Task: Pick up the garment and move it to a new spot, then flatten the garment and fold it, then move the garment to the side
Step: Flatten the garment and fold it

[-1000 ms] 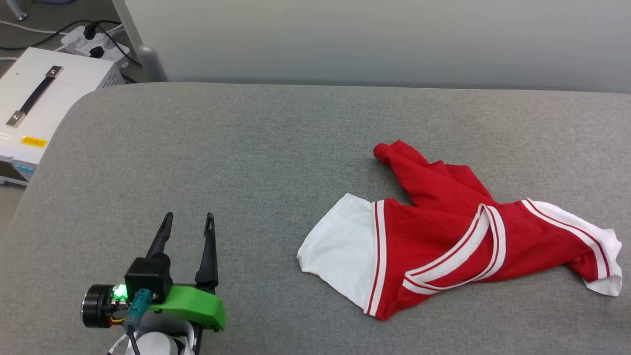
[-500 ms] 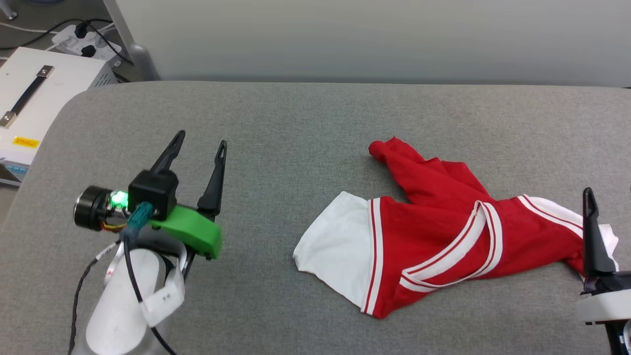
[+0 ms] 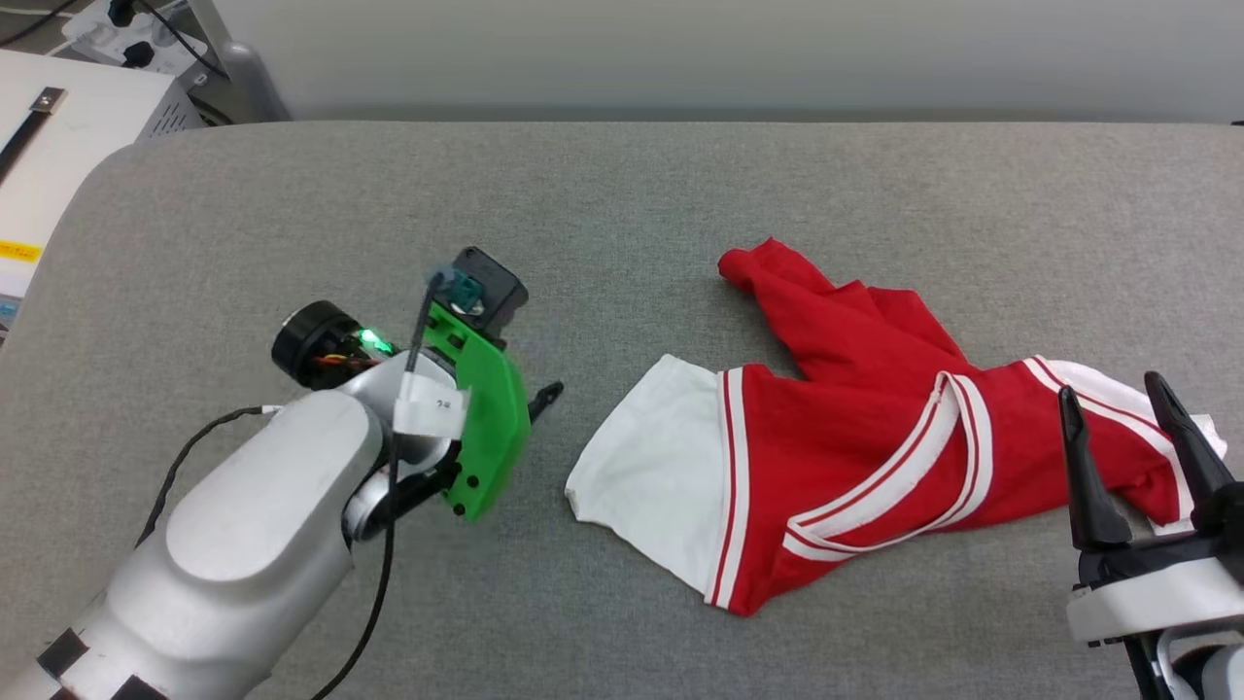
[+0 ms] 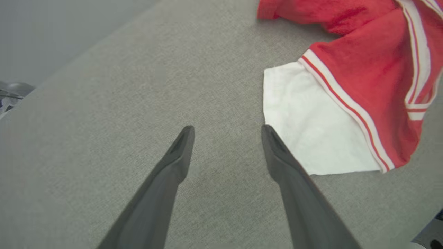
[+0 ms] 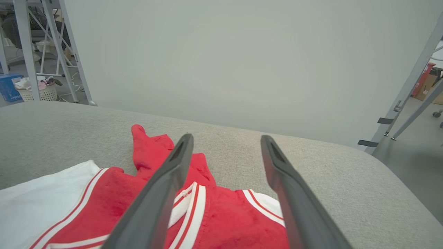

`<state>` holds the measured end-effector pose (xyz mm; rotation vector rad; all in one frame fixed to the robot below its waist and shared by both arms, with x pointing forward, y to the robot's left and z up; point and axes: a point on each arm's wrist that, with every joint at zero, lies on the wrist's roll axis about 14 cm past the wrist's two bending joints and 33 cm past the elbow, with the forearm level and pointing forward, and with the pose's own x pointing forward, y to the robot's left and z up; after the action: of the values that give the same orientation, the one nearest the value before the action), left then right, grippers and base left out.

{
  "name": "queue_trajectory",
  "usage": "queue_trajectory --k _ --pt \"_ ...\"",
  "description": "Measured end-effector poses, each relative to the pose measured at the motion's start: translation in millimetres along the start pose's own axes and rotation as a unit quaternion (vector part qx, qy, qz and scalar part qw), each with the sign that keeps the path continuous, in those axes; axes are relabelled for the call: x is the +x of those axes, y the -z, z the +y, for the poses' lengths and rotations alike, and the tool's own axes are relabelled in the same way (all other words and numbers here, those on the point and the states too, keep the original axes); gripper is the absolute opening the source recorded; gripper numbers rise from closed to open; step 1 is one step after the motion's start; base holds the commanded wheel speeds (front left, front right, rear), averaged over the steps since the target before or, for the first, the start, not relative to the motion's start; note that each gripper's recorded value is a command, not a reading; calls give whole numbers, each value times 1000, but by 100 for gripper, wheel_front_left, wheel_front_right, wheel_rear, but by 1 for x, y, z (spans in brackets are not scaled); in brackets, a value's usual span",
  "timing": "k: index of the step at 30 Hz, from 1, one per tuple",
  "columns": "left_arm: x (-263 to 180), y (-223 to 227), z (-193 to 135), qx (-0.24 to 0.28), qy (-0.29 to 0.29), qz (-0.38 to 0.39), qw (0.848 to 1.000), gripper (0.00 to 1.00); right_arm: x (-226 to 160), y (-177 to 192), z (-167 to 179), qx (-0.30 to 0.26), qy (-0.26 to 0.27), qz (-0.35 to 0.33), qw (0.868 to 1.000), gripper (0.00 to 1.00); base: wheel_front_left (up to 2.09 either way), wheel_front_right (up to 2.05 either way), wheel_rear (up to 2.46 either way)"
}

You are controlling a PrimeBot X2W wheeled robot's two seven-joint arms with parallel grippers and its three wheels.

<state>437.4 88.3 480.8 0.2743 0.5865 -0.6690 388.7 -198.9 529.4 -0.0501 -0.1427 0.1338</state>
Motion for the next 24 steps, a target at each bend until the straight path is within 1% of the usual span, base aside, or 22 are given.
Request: queue_trajectory --k 2,6,9,16,24 --pt "7 12 -12 9 28 43 999 100 3 5 2 1 -3 6 1000 100 0 0 0" --pt "19 37 -28 34 66 113 991 100 9 12 4 -1 -8 14 1000 100 0 0 0" --pt "28 51 -35 44 86 143 985 100 16 14 5 0 -9 13 1000 100 0 0 0" --pt "49 85 -53 57 127 197 970 100 22 25 2 6 0 26 1000 100 0 0 0" --pt "68 95 -52 51 140 204 968 100 23 42 -3 10 11 47 999 100 0 0 0"
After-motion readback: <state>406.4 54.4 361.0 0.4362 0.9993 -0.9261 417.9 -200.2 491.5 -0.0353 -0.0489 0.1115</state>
